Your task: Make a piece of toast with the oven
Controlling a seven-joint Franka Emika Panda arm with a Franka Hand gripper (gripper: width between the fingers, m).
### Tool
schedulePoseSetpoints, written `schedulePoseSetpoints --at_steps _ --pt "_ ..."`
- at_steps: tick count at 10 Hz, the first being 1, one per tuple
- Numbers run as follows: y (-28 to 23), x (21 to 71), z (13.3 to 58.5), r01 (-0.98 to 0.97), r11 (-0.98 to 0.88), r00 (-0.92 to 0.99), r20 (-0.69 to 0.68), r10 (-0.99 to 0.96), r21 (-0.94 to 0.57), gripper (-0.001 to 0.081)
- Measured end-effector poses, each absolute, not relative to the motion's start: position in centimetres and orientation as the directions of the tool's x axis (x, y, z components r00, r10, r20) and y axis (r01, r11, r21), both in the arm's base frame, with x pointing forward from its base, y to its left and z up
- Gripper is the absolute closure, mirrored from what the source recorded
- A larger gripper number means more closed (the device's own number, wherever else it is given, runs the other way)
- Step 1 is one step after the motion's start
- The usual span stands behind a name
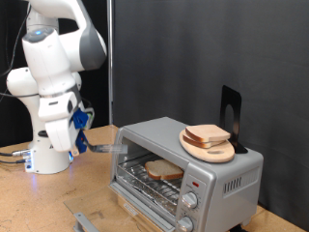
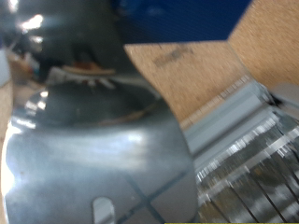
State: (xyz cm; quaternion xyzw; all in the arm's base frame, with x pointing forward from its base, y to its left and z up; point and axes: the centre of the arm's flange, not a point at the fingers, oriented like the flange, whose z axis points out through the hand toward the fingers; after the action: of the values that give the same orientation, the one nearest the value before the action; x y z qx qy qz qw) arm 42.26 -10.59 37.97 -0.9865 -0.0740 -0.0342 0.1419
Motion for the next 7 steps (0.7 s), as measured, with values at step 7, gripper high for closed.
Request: schedulePoseSetpoints --at_steps 7 --pt "-10.6 42.0 45.0 0.195 -0.923 0.979 0.119 0.164 -0.331 0.0447"
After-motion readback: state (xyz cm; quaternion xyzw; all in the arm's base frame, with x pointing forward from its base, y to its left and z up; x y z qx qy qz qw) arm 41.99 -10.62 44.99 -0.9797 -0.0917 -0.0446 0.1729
